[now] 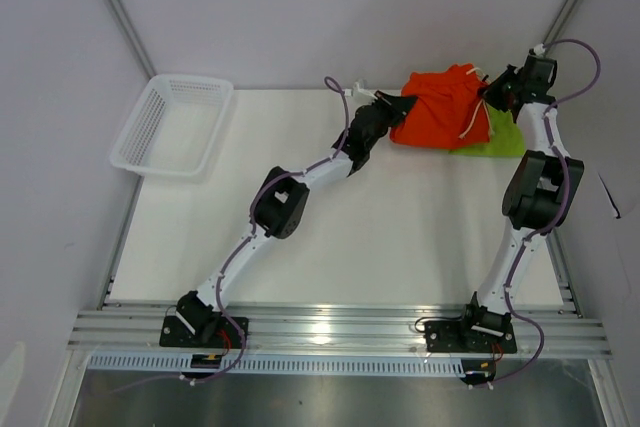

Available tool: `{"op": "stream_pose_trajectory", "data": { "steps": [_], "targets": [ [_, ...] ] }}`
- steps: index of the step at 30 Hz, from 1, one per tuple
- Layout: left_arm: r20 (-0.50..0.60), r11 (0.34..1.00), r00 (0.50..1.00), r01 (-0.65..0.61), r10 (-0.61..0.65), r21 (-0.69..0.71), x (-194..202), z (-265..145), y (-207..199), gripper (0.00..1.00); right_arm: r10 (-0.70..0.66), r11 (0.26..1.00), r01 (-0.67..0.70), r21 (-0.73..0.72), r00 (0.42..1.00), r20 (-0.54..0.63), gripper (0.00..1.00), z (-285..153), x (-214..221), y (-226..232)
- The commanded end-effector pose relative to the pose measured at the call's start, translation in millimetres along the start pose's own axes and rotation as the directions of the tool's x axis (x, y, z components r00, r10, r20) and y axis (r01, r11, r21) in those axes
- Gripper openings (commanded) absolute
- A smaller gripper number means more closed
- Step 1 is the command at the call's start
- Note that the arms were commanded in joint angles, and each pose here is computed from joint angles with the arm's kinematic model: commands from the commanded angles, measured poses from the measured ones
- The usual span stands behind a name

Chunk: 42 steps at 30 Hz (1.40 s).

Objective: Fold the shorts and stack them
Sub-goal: Neatly place the folded shorts to the corner

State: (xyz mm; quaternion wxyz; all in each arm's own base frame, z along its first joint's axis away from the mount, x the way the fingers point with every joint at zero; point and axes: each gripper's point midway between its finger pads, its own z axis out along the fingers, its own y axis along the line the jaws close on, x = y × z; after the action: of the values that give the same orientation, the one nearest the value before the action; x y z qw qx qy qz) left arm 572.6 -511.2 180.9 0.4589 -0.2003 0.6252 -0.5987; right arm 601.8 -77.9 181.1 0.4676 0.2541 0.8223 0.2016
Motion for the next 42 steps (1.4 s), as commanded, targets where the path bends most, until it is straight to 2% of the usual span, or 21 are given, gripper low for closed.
{"op": "stream_pose_trajectory", "data": {
  "steps": [1,5,12,17,18,20,21,23,24,25,26,30,31,32,33,34,35,37,39,41,42],
  "targets": [
    [0.150,0.983,0.986,0.044,-0.071,0.180,-40,5,-90,0.00,-0.010,0.997,0.018,-0.074,0.995,0.104,0.00,-8,-47,21],
    [0.183,0.983,0.981,0.031,-0.064,0.180,-39,4,-102,0.00,-0.012,0.997,0.020,-0.070,0.994,0.111,0.00,-9,-53,18],
    [0.182,0.990,0.981,0.034,-0.059,0.136,-29,7,-73,0.00,0.012,0.995,-0.004,-0.101,0.997,0.081,0.00,0,-46,14],
    [0.174,0.988,0.985,-0.011,-0.016,0.154,-36,5,-85,0.00,0.023,0.991,-0.017,-0.129,0.999,0.046,0.00,4,-35,23],
    [0.164,0.992,0.986,-0.028,0.007,0.125,-34,3,-73,0.00,0.015,0.991,-0.010,-0.131,0.999,0.043,0.00,3,-33,27],
    [0.174,0.985,0.984,-0.060,0.031,0.162,-55,-2,-104,0.00,-0.003,0.991,0.006,-0.136,1.000,0.023,0.00,-1,-26,37],
    [0.155,0.989,0.987,-0.073,0.053,0.128,-54,-5,-90,0.00,-0.009,0.990,0.012,-0.140,1.000,0.016,0.00,-4,-23,41],
    [0.148,0.981,0.985,-0.113,0.090,0.157,-79,-12,-118,0.00,-0.034,0.986,0.033,-0.162,0.999,-0.003,0.00,-13,-14,60],
    [0.115,0.986,0.987,-0.129,0.116,0.109,-79,-17,-100,0.00,-0.042,0.985,0.038,-0.169,0.999,-0.019,0.00,-14,-6,64],
    [0.092,0.980,0.987,-0.145,0.133,0.140,-90,-24,-128,0.00,-0.055,0.982,0.050,-0.183,0.998,-0.020,0.00,-21,-4,75],
    [0.082,0.981,0.984,-0.164,0.157,0.099,-107,-28,-118,0.00,-0.070,0.980,0.059,-0.192,0.996,-0.048,0.00,-23,8,88],
    [0.005,0.978,0.978,-0.207,0.207,0.033,-155,-61,-119,0.00,-0.111,0.966,0.078,-0.247,0.986,-0.126,0.00,-36,41,132],
    [-0.027,0.978,0.980,-0.200,0.198,-0.059,-165,-77,-80,0.00,-0.122,0.963,0.083,-0.255,0.982,-0.144,0.00,-39,49,140],
    [-0.033,0.976,0.976,-0.215,0.214,-0.025,-178,-93,-109,0.00,-0.138,0.960,0.087,-0.267,0.974,-0.180,0.00,-45,67,156],
    [-0.036,0.973,0.973,-0.229,0.228,-0.034,-188,-103,-112,0.00,-0.148,0.959,0.092,-0.269,0.969,-0.197,0.00,-48,76,160],
    [-0.072,0.964,0.972,-0.231,0.223,-0.132,-196,-118,-84,0.00,-0.161,0.959,0.094,-0.267,0.957,-0.243,0.00,-51,97,166],
    [-0.097,0.952,0.964,-0.262,0.249,-0.160,-202,-136,-89,0.00,-0.168,0.960,0.095,-0.264,0.949,-0.267,0.00,-54,108,171],
    [-0.163,0.924,0.960,-0.264,0.226,-0.276,-207,-166,-57,0.00,-0.181,0.957,0.089,-0.277,0.927,-0.327,0.00,-61,137,181],
    [-0.230,0.903,0.957,-0.250,0.176,-0.350,-191,-209,-28,0.00,-0.191,0.961,0.084,-0.263,0.889,-0.416,0.00,-68,176,177],
    [-0.250,0.888,0.954,-0.254,0.165,-0.383,-191,-234,-16,0.00,-0.187,0.971,0.082,-0.225,0.845,-0.502,0.00,-73,219,156],
    [-0.292,0.861,0.948,-0.250,0.126,-0.442,-174,-263,8,0.00,-0.193,0.970,0.085,-0.226,0.834,-0.517,0.00,-81,230,155]
  ]
}}
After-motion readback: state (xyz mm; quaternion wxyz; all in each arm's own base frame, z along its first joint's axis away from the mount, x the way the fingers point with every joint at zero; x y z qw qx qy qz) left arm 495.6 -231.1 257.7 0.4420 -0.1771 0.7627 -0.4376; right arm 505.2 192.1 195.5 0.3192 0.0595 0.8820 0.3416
